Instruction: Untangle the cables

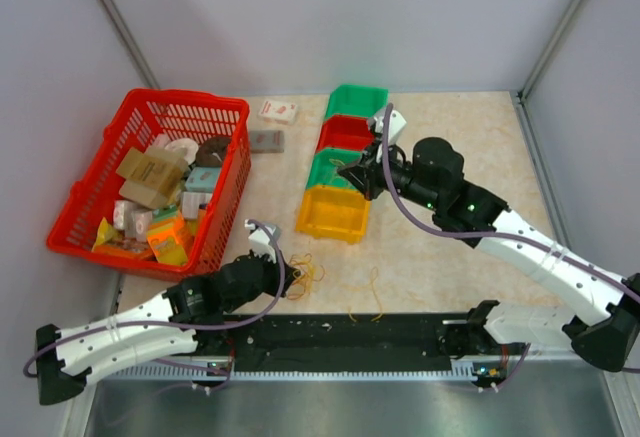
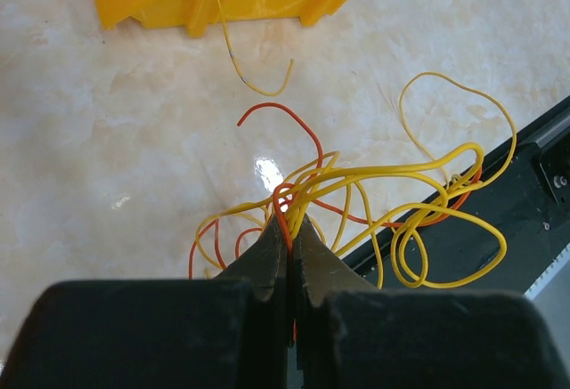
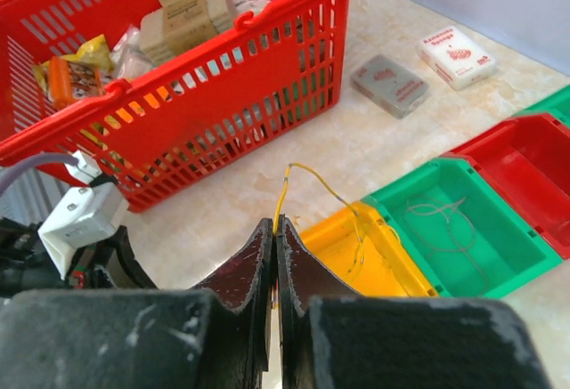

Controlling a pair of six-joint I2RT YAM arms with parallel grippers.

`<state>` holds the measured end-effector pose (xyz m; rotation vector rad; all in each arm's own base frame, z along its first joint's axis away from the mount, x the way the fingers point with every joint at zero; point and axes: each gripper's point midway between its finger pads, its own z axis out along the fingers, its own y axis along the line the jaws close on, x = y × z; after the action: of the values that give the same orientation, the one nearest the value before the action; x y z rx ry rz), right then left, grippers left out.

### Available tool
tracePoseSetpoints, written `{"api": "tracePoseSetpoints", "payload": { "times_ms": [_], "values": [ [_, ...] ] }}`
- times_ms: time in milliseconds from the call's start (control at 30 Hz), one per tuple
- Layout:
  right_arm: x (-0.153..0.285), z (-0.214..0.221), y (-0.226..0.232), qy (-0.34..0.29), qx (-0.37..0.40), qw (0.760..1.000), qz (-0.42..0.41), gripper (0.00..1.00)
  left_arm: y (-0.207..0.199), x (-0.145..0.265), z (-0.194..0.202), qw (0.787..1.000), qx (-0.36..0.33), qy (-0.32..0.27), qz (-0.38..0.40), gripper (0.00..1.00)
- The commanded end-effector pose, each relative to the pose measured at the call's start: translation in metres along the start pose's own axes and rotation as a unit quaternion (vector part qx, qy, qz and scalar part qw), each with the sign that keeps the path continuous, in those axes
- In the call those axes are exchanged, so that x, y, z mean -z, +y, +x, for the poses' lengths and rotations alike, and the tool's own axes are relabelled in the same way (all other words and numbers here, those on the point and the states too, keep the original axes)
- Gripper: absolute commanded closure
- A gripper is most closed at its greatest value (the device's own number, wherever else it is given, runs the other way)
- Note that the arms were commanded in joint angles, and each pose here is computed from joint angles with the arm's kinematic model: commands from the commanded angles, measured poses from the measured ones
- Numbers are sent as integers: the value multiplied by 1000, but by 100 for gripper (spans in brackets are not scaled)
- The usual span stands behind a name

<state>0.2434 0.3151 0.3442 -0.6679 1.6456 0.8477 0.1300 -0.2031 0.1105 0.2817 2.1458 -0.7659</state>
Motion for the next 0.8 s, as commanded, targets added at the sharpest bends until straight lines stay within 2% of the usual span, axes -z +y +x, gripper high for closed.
{"api": "tracePoseSetpoints", "payload": {
  "times_ms": [0,267,400,567,767],
  "values": [
    [15,-27,2,-47,49,998,3,100,-8,1,-11,1000,1,-20,16,100],
    [27,-73,-6,-90,68,994,-7,100,-8,2,-13,1000,3,-22,18,100],
    [26,-78,-9,-89,62,994,-36,100,-9,3,-15,999,4,-27,18,100],
    [13,-51,0,-47,65,993,-86,100,-13,0,-16,999,1,-25,23,100],
    [2,13,11,19,103,980,-169,100,-16,1,-20,999,-3,-28,26,100]
  ]
}}
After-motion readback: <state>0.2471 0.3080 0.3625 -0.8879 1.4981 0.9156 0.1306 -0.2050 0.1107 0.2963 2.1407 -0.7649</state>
